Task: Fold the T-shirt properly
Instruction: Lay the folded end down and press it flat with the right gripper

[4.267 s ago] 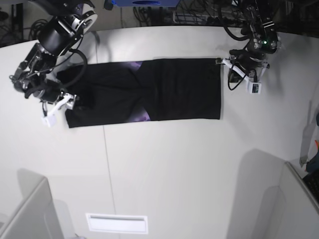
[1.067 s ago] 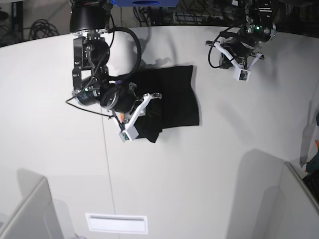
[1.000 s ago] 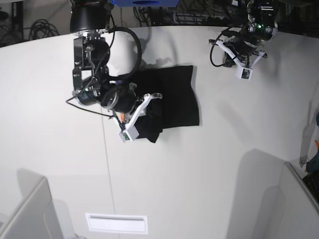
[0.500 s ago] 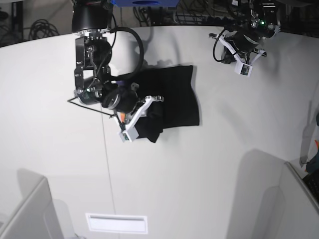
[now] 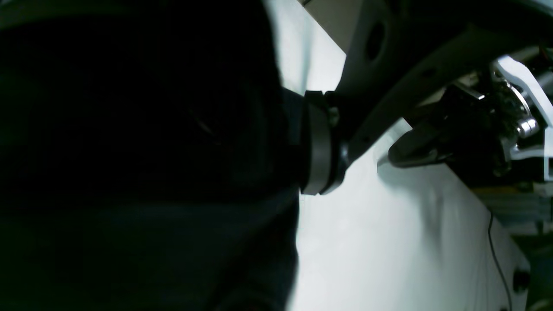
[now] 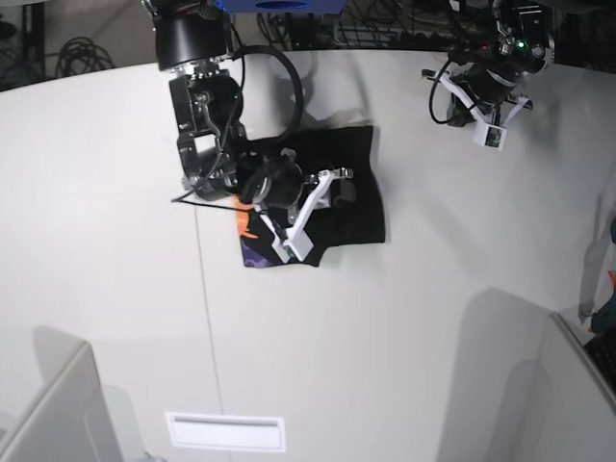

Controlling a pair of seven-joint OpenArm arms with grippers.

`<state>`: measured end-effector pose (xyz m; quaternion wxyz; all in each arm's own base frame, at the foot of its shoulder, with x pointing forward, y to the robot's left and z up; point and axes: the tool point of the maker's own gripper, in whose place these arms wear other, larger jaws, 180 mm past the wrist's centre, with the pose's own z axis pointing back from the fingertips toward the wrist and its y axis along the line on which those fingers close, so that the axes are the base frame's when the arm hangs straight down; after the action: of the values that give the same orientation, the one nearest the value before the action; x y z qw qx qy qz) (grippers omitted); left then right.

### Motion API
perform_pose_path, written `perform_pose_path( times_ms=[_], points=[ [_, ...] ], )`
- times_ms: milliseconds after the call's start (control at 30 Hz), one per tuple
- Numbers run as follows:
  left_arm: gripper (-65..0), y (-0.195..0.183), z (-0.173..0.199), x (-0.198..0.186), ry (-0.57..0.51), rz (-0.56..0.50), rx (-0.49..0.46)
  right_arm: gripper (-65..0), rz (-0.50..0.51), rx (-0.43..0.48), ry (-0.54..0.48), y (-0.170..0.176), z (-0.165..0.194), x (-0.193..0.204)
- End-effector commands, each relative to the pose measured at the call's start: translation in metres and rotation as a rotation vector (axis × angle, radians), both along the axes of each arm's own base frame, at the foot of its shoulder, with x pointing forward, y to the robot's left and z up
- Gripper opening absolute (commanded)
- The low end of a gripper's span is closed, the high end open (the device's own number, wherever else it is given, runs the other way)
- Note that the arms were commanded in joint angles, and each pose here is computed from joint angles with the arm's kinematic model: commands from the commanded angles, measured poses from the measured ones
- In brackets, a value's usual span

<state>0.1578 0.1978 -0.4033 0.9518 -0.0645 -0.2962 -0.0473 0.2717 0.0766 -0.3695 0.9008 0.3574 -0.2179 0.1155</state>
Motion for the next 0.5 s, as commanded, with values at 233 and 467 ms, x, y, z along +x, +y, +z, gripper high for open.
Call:
perform_pose_path(
  times_ms=[233,467],
  points=[
    [-65.0,0.011,0.009,0.004,-0.032,0.015,0.022,-35.1,0.082,0.044,-0.095,0.034,0.026,0.003],
    [-65.0,0.018,0.01,0.004,-0.036,0.032,0.033,-35.3,0.138,0.058,-0.217,0.038,0.06,-0.007]
  ],
)
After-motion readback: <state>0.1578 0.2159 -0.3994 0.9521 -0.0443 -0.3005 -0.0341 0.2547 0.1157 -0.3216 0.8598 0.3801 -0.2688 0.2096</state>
